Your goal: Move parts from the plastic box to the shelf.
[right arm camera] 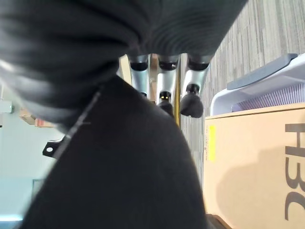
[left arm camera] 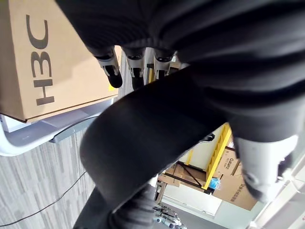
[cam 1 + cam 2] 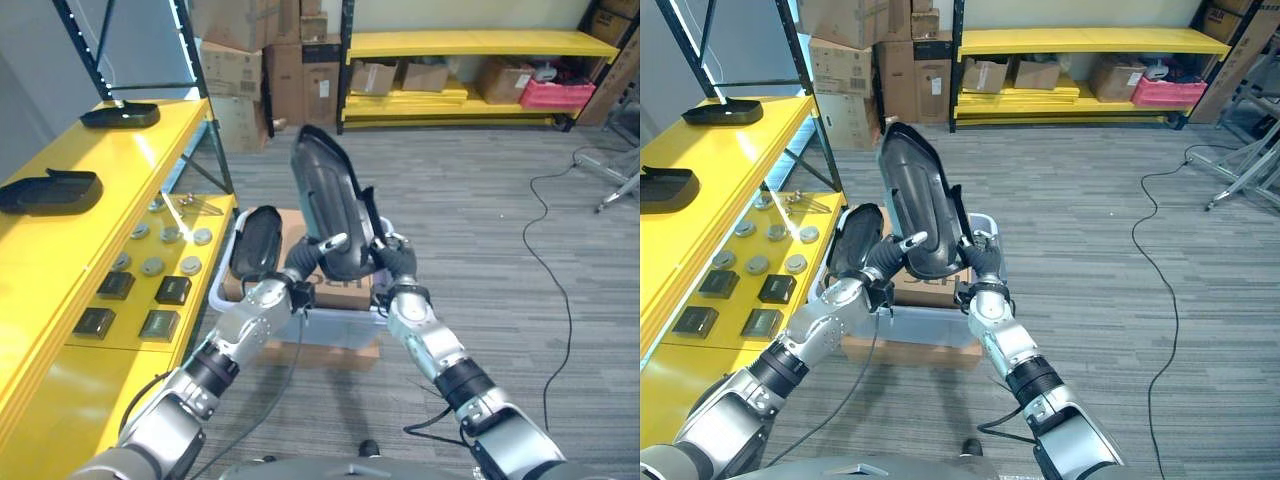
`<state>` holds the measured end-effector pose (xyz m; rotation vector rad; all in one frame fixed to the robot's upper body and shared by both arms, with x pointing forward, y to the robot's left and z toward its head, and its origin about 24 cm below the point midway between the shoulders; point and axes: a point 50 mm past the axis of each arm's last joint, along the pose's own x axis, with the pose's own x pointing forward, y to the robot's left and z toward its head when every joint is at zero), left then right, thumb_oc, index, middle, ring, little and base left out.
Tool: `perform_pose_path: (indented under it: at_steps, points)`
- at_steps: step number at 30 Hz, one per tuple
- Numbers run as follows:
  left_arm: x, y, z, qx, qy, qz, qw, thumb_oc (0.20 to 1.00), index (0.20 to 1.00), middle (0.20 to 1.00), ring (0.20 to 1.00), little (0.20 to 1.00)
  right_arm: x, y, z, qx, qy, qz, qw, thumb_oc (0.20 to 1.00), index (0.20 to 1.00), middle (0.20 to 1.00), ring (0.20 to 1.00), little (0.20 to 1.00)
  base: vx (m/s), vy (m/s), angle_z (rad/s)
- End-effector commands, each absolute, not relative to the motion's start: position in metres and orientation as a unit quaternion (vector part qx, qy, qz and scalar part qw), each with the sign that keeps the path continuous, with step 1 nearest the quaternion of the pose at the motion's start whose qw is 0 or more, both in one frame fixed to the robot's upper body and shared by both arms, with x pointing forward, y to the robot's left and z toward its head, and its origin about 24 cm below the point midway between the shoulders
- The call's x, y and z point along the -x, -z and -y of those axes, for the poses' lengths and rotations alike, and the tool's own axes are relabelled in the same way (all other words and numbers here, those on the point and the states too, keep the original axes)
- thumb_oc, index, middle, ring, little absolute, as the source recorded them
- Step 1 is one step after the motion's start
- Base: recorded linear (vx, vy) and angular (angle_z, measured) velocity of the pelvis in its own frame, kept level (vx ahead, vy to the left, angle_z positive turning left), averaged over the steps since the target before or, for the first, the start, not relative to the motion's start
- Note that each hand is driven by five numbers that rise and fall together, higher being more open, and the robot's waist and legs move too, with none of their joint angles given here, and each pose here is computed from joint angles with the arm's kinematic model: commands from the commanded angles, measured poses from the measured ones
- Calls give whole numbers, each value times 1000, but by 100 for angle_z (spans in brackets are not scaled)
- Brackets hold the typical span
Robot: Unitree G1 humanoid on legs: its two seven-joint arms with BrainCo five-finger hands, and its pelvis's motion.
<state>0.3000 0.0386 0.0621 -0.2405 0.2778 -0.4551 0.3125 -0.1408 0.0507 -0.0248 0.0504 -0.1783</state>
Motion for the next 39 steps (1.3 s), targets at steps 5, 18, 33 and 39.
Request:
perform_pose_path:
  at_steps: [5, 18, 33, 39]
  points:
    - [-312, -79, -12, 44, 267, -83, 959, 1000, 1000, 1000, 1000, 1000, -335, -87, 114, -4, 54, 33, 998, 200, 200, 200, 200, 200, 0, 0, 0]
    - [-313, -88, -19, -14, 249, -30, 968, 200, 200, 200, 200, 200, -328, -84, 98, 3, 28, 24, 999, 200, 200, 200, 200, 200, 0, 0, 0]
    - [-310, -91, -19, -11, 236, -9, 972, 200, 200, 200, 200, 200, -325, -82, 94, -12, 17, 15, 1000, 1000, 1000, 1000, 1000, 1000, 0, 0, 0]
    - [-311, -90, -22, -13, 220, -5, 976, 200, 200, 200, 200, 200, -325, -80, 92, -54, 8, -2, 998, 1000, 1000, 1000, 1000, 1000, 0, 0, 0]
